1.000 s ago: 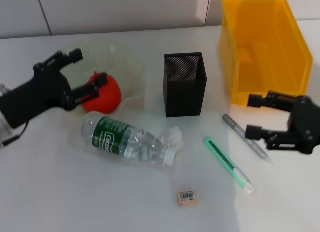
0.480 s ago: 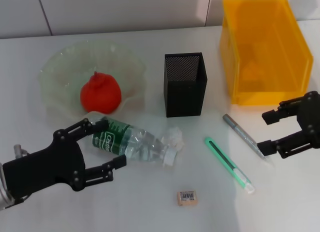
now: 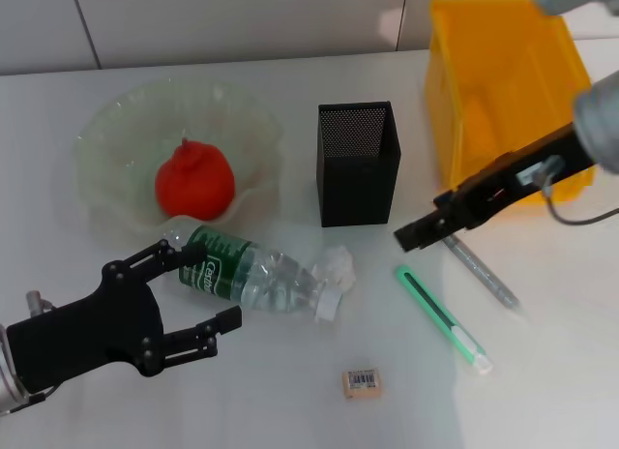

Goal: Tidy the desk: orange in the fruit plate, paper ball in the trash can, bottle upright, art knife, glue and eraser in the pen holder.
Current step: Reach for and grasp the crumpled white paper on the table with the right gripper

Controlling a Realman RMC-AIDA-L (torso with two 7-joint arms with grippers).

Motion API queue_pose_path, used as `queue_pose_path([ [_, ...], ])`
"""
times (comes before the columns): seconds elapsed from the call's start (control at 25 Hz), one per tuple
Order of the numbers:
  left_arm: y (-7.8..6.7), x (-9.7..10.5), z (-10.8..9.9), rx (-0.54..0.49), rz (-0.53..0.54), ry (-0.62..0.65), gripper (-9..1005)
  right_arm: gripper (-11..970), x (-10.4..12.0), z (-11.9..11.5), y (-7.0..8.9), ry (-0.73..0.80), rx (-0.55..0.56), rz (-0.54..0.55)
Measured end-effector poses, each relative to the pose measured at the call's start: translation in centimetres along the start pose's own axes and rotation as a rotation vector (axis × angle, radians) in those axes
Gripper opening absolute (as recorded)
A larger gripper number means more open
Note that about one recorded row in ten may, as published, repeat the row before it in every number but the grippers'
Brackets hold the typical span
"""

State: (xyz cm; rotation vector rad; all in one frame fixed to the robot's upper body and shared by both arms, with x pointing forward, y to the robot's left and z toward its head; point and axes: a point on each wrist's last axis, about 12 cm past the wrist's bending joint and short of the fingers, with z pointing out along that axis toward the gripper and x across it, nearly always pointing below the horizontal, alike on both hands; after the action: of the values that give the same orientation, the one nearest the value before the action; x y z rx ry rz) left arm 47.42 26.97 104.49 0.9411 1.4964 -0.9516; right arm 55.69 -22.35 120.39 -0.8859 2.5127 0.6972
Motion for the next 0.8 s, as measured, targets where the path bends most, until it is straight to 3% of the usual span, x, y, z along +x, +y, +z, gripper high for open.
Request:
queue_pose_path([
  [0.04, 0.1, 0.0, 0.0, 0.0, 0.002, 0.001, 859, 822, -0.3, 1.3, 0.3, 0.028, 0.006, -0.025],
  [0.16, 0.2, -0.1, 0.0, 0.001, 0.005, 0.002, 859, 822, -0.5, 2.1, 0.7, 0.065, 0.019, -0.116],
  [0.2, 0.2, -0.1, 0.0, 0.002, 0.007, 0.003, 859, 822, -0.5, 2.2, 0.9, 0.089, 0.032, -0.197],
  [0.24, 0.3, -0.2, 0.0, 0.006, 0.009, 0.005, 859, 822, -0.5, 2.2, 1.4, 0.145, 0.057, -0.368],
  [0.28, 0.3, -0.2, 0.0, 0.006, 0.009, 0.005, 859, 821, -0.5, 2.2, 1.4, 0.145, 0.057, -0.368],
  [0.4, 0.4, -0.3, 0.1, 0.011, 0.008, 0.006, 859, 821, -0.6, 1.7, 2.1, 0.225, 0.098, -0.582],
  [0.44, 0.4, -0.3, 0.1, 0.009, 0.006, 0.005, 859, 821, -0.7, 1.6, 2.5, 0.257, 0.121, -0.7],
  [0.48, 0.4, -0.3, 0.1, 0.009, 0.006, 0.005, 859, 821, -0.7, 1.6, 2.5, 0.257, 0.121, -0.7],
  [0.64, 0.1, -0.1, 0.1, 0.006, -0.006, 0.003, 859, 820, -1.1, 2.4, 3.6, 0.289, 0.143, -0.932],
  [0.8, -0.1, 0.0, 0.1, 0.003, -0.018, -0.002, 859, 820, -1.6, 3.5, 4.3, 0.298, 0.153, -1.042],
])
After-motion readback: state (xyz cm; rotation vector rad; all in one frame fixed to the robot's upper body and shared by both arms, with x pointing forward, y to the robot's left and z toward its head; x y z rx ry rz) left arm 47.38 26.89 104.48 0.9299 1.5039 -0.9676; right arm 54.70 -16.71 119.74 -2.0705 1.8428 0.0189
